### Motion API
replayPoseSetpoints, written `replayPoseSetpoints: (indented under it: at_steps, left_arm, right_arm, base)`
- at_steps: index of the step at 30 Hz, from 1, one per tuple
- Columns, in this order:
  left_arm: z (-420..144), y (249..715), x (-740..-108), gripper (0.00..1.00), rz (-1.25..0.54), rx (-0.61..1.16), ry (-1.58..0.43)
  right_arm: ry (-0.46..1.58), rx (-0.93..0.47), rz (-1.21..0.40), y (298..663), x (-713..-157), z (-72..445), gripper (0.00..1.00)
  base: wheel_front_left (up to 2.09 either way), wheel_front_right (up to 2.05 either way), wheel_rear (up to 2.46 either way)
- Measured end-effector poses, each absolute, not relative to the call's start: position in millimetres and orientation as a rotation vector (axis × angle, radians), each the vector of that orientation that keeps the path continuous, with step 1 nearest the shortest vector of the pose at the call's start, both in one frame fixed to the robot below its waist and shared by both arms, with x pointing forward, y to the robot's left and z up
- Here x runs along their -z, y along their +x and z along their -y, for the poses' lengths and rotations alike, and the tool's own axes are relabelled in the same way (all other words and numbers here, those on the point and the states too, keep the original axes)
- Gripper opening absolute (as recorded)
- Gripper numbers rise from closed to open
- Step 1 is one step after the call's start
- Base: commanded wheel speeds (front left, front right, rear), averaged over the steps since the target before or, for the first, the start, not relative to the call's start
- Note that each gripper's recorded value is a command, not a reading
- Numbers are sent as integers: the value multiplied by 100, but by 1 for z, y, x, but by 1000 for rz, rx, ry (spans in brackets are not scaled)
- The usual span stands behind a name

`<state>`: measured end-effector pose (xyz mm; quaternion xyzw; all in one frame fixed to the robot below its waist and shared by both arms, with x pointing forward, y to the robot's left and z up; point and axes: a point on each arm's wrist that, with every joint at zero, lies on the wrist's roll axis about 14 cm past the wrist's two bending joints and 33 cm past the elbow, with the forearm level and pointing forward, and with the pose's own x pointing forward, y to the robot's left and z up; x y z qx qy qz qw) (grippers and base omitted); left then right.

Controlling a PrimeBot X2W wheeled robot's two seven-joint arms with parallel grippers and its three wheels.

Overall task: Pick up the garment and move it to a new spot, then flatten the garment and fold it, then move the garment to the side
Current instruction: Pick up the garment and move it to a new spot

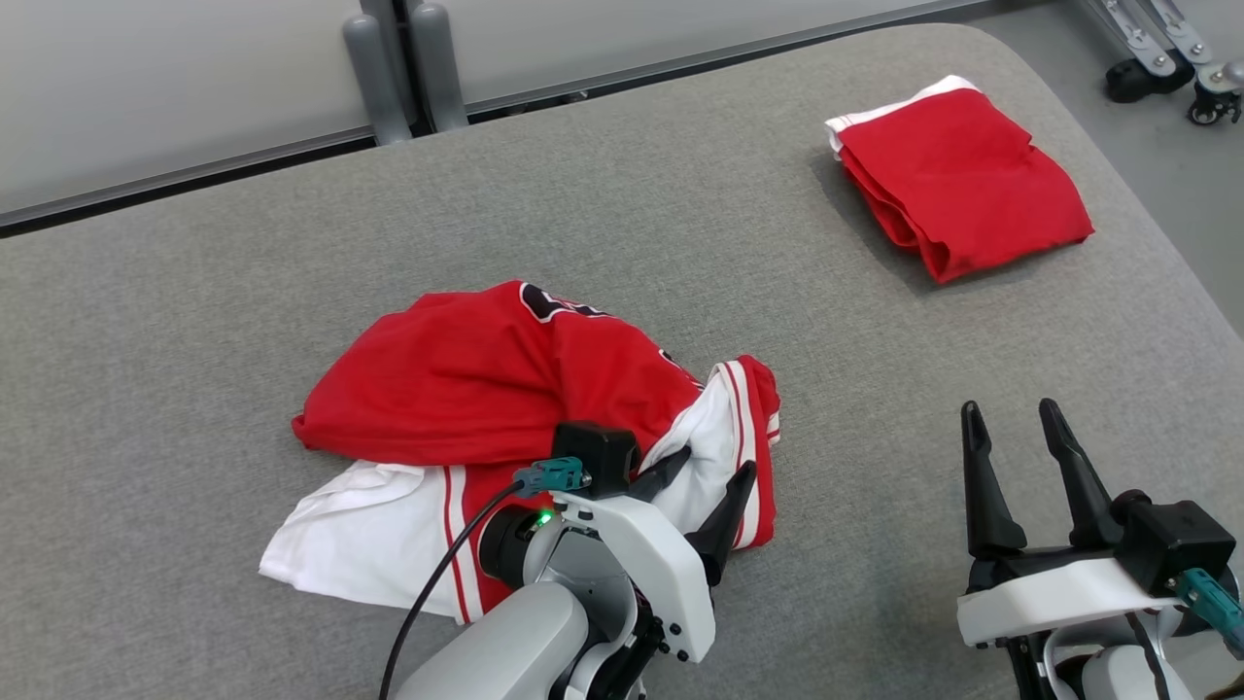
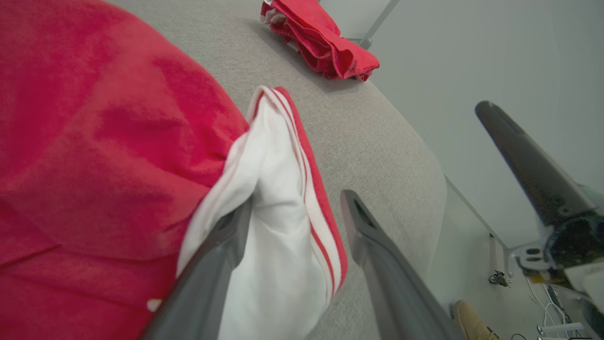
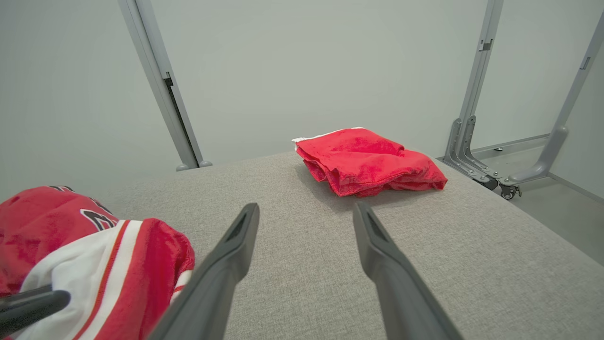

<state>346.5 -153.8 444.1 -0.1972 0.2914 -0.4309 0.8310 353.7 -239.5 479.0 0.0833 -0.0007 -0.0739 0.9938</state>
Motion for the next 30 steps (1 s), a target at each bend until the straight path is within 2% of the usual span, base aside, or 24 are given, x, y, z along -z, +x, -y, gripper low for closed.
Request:
replayPoseSetpoints:
  at_steps: [4, 6, 11, 15, 23, 30]
  left_arm:
    - [151, 354, -453, 100, -551, 904, -445]
    - [131, 369, -465, 100, -425, 858, -419]
    - [78, 387, -474, 100, -293, 690, -419]
    - [10, 390, -475, 100, -218, 483, -385]
    - [-120, 353, -477, 100, -127, 87, -339]
    - [-201, 288, -465, 100, -76, -159, -288]
  right_arm:
    - [156, 138, 8, 357, -481, 238, 100]
    - [139, 121, 26, 359, -487, 234, 100]
    - [110, 95, 52, 358, -496, 228, 100]
    - [90, 78, 62, 351, -499, 223, 100]
    - [67, 17, 59, 340, -497, 205, 100]
    - [91, -25, 42, 324, -491, 193, 100]
  base:
    - [0, 0, 0]
    - [0, 0, 0]
    - [0, 0, 0]
    - [0, 0, 0]
    - [0, 0, 0]
    - [0, 0, 0]
